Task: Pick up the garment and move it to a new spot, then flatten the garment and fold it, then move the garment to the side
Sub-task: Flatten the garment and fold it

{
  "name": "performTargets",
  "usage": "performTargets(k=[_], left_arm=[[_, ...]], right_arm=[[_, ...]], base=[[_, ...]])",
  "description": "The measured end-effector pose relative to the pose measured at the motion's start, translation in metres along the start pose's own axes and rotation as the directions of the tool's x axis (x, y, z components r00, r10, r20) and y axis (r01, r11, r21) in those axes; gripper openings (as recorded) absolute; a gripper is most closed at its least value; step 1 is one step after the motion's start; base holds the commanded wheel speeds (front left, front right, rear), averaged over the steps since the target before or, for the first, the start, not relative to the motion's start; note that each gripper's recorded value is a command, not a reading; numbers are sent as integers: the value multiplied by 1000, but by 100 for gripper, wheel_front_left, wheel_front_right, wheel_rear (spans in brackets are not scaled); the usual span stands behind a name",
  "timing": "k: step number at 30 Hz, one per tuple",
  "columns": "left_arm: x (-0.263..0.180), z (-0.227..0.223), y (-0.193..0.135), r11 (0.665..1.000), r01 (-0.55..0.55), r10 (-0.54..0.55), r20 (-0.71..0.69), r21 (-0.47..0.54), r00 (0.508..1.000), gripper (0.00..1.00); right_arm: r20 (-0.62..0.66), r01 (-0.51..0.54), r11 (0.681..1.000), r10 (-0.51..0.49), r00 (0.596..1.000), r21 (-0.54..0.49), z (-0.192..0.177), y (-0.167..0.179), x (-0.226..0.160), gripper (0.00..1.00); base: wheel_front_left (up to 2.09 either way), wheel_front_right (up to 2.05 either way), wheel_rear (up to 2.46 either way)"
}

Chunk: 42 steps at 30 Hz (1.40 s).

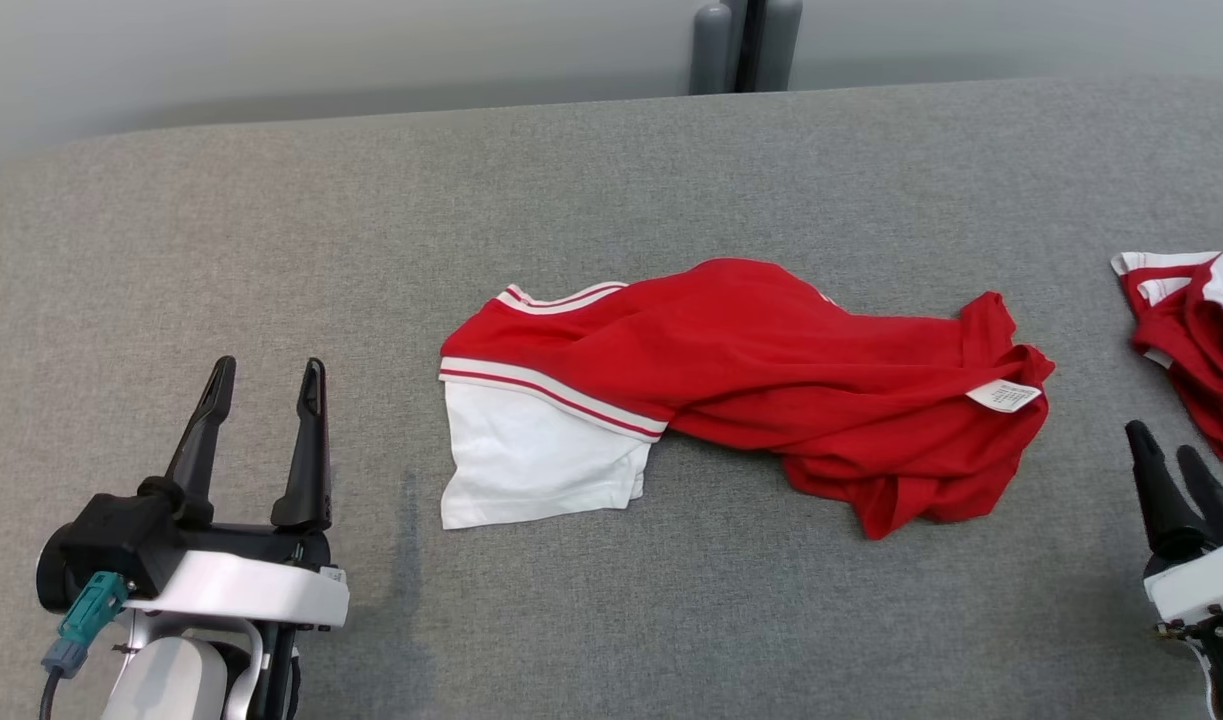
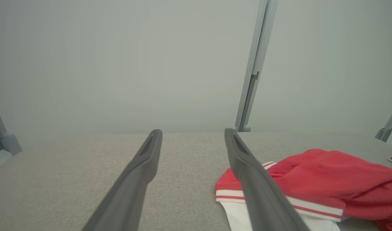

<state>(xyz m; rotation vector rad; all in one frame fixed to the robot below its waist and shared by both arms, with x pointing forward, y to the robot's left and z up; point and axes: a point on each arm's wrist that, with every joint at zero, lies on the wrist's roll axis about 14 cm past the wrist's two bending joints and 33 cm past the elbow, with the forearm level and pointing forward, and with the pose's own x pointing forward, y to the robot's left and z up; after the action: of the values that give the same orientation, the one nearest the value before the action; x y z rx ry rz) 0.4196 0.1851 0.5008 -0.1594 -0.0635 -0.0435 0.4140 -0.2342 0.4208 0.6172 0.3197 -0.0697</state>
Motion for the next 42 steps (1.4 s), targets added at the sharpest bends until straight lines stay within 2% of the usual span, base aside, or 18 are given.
performTargets(k=[5,10,15,19,23,34,42], left_arm=[[2,4,-5,1000,19,-19,11,6,1000,100],[-1,8,-9,1000,29,-29,20,8,999,100],[-7,13,-10,999,32,-32,28,12,999,100],[-12,16,-12,999,36,-36,33,14,999,100],[-18,14,-14,999,38,-38,21,13,999,100],[-22,14,-15,999,42,-42,13,17,999,100],[-16,8,-13,999,39,-39,-1,9,999,100]], right_arm=[[185,17,992,6,983,-126,45,-1,-12,100],[301,-9,958,99,949,-287,78,30,-21,100],[320,-66,906,215,923,-418,88,76,-32,100],[262,-103,866,259,930,-489,72,97,-42,100],[231,-125,855,273,934,-503,62,106,-50,100],[205,-136,867,262,943,-479,54,108,-53,100],[71,-89,864,142,987,-496,34,72,-22,100]], base=[[0,0,0],[0,0,0],[0,0,0],[0,0,0],[0,0,0],[0,0,0],[0,0,0]])
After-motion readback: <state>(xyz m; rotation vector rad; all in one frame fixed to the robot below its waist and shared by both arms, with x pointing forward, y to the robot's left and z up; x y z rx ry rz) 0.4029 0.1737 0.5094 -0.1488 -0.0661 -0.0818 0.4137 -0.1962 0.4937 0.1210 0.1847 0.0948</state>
